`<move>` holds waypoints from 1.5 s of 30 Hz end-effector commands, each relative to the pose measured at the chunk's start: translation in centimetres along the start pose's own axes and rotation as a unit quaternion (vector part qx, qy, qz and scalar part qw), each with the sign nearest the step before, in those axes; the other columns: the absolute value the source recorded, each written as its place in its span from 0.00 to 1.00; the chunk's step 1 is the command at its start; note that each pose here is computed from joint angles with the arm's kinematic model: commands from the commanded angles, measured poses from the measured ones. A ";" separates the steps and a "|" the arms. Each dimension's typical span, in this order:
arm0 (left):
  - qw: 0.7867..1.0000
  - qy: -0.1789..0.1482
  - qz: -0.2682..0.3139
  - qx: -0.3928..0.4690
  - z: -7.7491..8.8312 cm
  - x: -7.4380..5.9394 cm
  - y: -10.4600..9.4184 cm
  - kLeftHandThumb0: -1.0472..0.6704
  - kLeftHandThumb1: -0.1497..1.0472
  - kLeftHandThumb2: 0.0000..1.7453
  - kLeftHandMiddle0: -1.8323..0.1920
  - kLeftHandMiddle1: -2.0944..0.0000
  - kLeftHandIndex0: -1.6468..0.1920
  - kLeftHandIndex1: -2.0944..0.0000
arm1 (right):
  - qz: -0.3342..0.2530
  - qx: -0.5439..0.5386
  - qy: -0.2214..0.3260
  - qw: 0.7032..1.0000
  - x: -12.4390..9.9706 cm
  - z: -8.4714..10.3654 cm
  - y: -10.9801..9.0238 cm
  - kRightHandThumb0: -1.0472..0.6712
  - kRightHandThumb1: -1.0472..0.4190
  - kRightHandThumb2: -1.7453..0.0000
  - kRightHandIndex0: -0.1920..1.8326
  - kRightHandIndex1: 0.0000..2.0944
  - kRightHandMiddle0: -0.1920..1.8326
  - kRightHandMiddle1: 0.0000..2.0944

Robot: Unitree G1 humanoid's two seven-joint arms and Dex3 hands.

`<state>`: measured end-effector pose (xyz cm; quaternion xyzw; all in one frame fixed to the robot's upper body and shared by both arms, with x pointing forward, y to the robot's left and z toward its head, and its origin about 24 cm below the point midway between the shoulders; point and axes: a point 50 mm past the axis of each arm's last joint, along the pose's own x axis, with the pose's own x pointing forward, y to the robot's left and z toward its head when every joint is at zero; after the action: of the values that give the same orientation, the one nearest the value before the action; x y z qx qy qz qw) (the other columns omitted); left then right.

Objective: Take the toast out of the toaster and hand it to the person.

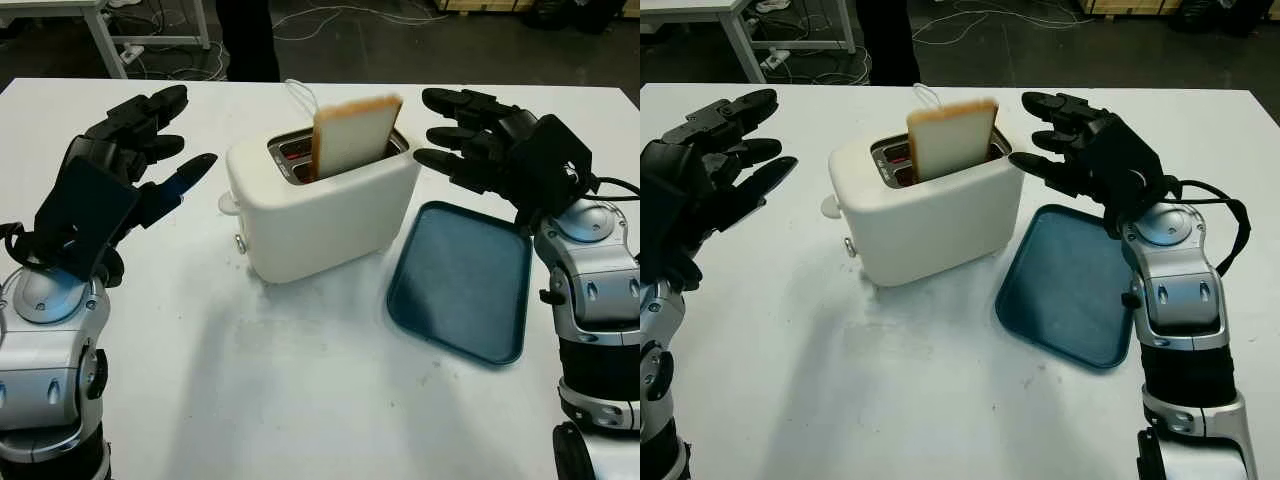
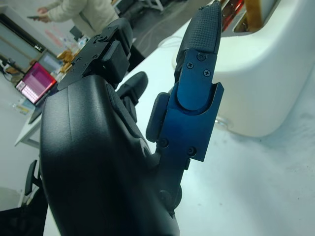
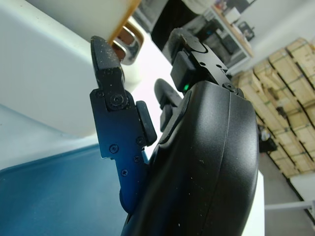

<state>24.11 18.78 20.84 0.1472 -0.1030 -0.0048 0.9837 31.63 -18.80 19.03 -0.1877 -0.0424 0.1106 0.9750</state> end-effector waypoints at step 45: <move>1.000 0.000 -0.005 0.016 0.1 0.1 -0.1 0.16 0.89 0.13 0.89 0.55 0.66 0.98 | 0.177 -0.432 -0.267 0.843 5.6 10.8 4.5 0.31 0.33 1.00 0.55 0.25 0.60 0.07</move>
<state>24.22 18.58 20.76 0.1573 -0.0951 -0.0114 0.9829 34.71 -9.90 28.05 -0.5533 -0.3082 0.2931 0.7162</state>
